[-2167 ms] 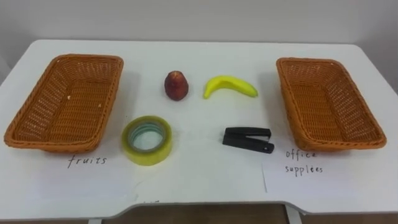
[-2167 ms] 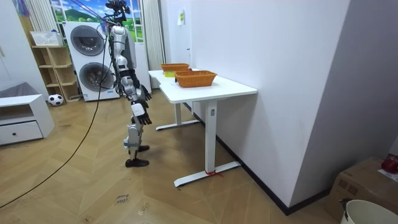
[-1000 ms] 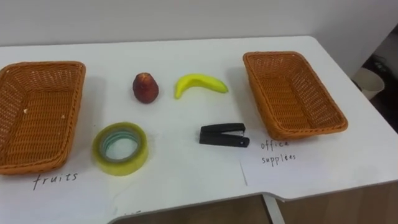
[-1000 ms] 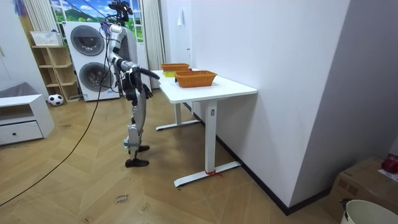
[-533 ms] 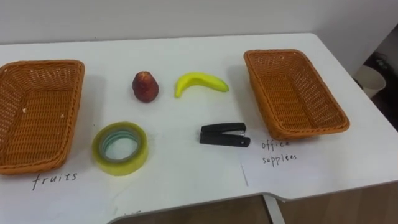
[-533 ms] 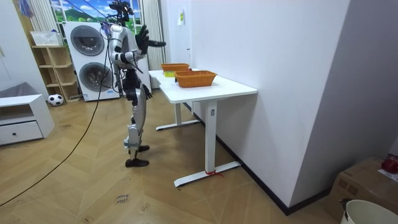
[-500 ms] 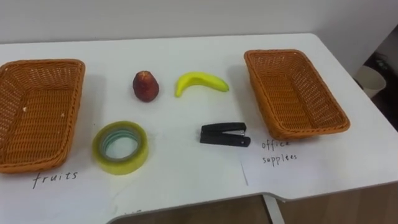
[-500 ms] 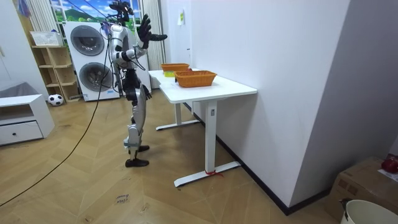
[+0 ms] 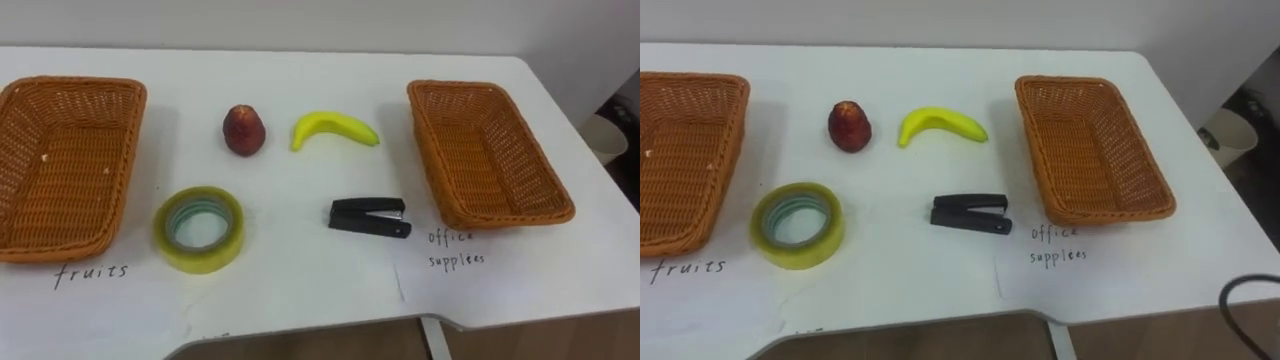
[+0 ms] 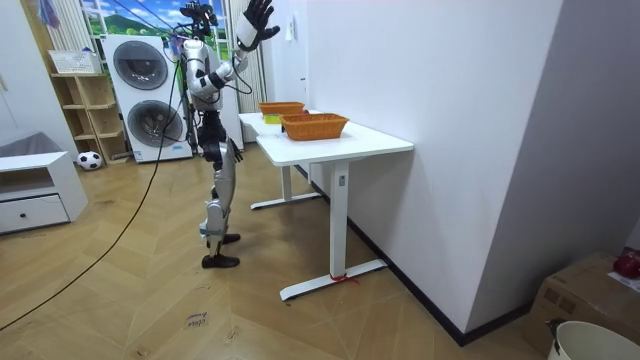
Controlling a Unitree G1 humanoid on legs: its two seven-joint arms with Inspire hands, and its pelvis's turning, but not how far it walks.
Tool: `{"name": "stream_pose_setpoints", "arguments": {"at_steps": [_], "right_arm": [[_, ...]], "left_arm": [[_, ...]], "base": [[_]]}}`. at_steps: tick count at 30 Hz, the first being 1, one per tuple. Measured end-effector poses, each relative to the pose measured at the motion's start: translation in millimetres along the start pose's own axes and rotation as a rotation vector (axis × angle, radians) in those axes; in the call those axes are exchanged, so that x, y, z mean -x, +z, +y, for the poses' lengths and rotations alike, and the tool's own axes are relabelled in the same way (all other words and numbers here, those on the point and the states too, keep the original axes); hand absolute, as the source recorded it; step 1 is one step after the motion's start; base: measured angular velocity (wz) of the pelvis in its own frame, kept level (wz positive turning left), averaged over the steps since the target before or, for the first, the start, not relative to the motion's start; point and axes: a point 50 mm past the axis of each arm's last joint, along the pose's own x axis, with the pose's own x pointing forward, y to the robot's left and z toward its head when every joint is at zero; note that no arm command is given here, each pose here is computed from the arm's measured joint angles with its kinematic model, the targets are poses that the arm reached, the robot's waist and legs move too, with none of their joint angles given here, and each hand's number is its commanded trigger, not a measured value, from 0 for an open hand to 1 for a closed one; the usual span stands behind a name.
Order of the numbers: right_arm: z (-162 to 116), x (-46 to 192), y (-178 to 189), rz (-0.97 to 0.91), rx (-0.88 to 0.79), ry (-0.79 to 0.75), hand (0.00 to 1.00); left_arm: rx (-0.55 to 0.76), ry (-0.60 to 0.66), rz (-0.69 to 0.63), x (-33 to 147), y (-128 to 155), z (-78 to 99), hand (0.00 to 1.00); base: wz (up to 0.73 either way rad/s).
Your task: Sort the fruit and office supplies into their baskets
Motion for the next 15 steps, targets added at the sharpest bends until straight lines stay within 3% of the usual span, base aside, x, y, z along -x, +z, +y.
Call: {"name": "stream_pose_setpoints", "arguments": {"at_steps": [7,12,15], "right_arm": [[22,-10,15,-0.084,-0.062,0.081,0.00],[50,-5,21,-0.098,-0.111,0.240,0.00],[62,1,22,-0.128,-0.047,0.355,0.00]], "left_arm": [[-0.027,-0.001,0.006,0.4,-3,0.6,0.00],[-0.058,-0.021,-0.002,1.2,-2,-4.3,0.00],[-0.097,-0.036,-0.027,-0.1,5,-6.0,0.00]], "base": [[0.06],[0.06],[0.05]]}}
